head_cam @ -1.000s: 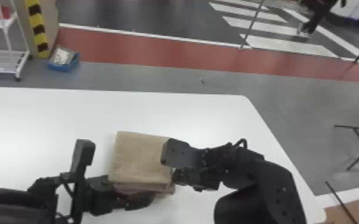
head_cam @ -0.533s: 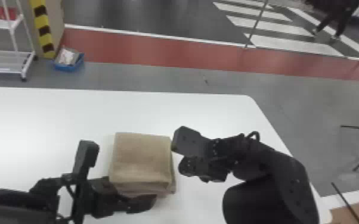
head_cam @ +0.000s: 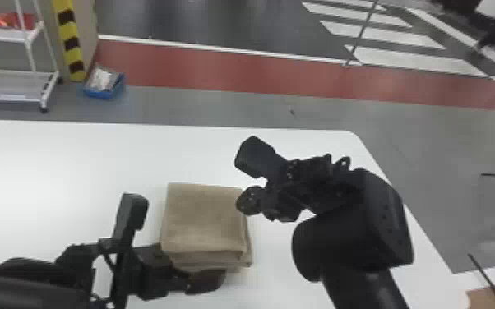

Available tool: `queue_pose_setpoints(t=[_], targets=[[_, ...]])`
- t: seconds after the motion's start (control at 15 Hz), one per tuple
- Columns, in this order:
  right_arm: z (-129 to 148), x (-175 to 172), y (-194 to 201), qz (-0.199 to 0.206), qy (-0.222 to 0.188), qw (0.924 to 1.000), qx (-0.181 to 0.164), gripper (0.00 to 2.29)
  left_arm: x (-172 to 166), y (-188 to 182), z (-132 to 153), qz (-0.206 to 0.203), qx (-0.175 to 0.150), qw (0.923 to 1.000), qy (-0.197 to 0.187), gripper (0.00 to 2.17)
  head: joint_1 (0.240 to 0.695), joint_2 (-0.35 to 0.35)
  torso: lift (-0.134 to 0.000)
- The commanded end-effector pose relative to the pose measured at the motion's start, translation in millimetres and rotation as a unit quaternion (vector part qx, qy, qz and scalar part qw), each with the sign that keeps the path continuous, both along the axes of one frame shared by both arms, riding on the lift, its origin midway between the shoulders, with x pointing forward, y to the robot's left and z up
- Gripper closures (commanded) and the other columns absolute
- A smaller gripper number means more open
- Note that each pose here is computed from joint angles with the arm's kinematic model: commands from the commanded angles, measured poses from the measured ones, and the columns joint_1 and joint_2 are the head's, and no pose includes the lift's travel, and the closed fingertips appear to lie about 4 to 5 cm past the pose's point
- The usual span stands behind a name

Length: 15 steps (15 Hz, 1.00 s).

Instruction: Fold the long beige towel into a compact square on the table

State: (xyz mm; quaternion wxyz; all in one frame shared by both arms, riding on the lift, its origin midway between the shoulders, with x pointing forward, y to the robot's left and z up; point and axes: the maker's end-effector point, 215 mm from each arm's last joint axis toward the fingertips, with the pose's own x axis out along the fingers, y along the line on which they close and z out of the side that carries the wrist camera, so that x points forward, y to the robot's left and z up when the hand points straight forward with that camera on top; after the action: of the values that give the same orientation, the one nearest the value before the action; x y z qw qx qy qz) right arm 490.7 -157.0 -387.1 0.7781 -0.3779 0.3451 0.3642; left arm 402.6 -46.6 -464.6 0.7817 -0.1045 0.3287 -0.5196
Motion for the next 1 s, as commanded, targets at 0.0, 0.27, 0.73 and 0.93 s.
queue_pose_setpoints(t=[0.0, 0.27, 0.73, 0.93], targets=[[-10.4, 18.6, 4.7, -0.018, -0.003, 0.9998, 0.001, 1.6, -0.1, 1.6, -1.0, 0.001, 0.001, 1.0, 0.001, 0.14, 0.695, -0.253, -0.124], [-23.0, 42.1, -2.7, -0.037, -0.012, 0.9991, -0.017, 1.6, -1.3, -1.4, 0.2, -0.001, -0.002, 1.0, 0.001, 0.15, 0.695, -0.243, -0.124], [-37.3, 40.6, -6.6, -0.038, 0.001, 0.9989, -0.026, 1.59, -0.9, -1.7, 1.0, -0.002, -0.003, 1.0, 0.001, 0.15, 0.695, -0.246, -0.124], [-33.4, 48.3, -6.6, -0.039, -0.018, 0.9987, -0.027, 1.59, -3.9, -4.6, 0.2, -0.005, -0.003, 1.0, 0.003, 0.15, 0.695, -0.249, -0.124]])
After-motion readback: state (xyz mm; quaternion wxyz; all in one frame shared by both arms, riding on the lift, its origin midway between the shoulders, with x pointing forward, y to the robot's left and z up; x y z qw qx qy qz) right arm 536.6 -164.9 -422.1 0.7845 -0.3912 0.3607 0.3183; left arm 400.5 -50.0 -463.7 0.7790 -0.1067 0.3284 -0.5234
